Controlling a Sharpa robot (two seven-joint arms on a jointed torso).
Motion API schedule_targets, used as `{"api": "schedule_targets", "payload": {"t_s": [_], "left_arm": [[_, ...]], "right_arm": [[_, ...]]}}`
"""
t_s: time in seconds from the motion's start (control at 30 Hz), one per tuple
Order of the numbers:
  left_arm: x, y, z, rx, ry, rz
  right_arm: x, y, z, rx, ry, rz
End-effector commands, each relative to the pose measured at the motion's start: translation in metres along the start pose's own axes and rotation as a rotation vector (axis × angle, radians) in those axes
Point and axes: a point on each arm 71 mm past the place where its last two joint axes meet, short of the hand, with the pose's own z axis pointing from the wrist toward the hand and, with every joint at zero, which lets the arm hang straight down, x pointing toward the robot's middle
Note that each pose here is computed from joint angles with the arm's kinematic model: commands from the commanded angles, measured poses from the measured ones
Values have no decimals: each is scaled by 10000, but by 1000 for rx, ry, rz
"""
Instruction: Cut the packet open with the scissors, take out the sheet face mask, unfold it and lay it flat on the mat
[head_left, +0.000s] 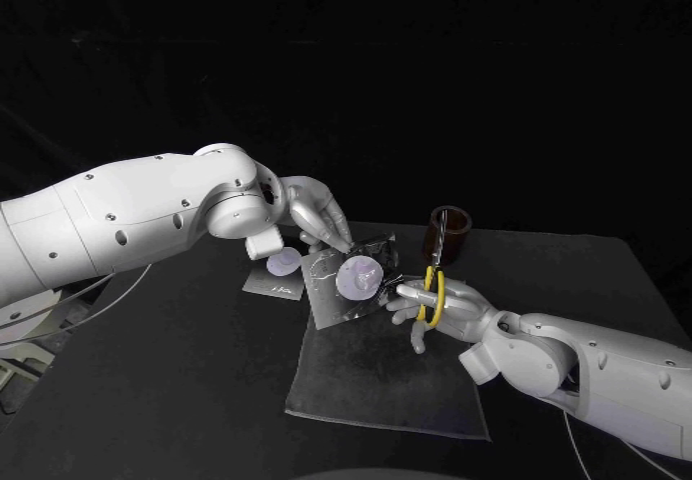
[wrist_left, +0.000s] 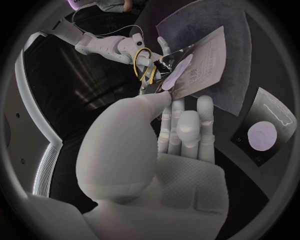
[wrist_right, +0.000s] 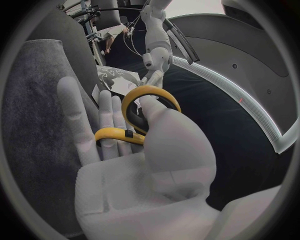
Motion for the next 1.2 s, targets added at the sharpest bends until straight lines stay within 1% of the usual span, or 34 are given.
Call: {"api": "schedule_targets", "payload": {"t_s": [0.03, 0.23, 0.43, 0.63, 0.9, 1.2], "left_arm": [[34, -21, 10, 10, 29, -1], [38, -21, 9, 12, 33, -2], [36, -16, 4, 13, 35, -6], [20, 7, -4, 8, 35, -13], [-6, 39, -6, -5, 34, -36], [-63, 91, 1, -14, -2, -63]], "right_arm": [[27, 23, 14, -14, 22, -1], [-1, 20, 18, -6, -9, -19], [-42, 18, 17, 4, -52, -47], [-66, 15, 4, 12, -73, -69], [-51, 16, -8, 13, -66, -81], [7, 21, -32, 5, -25, -92]]}}
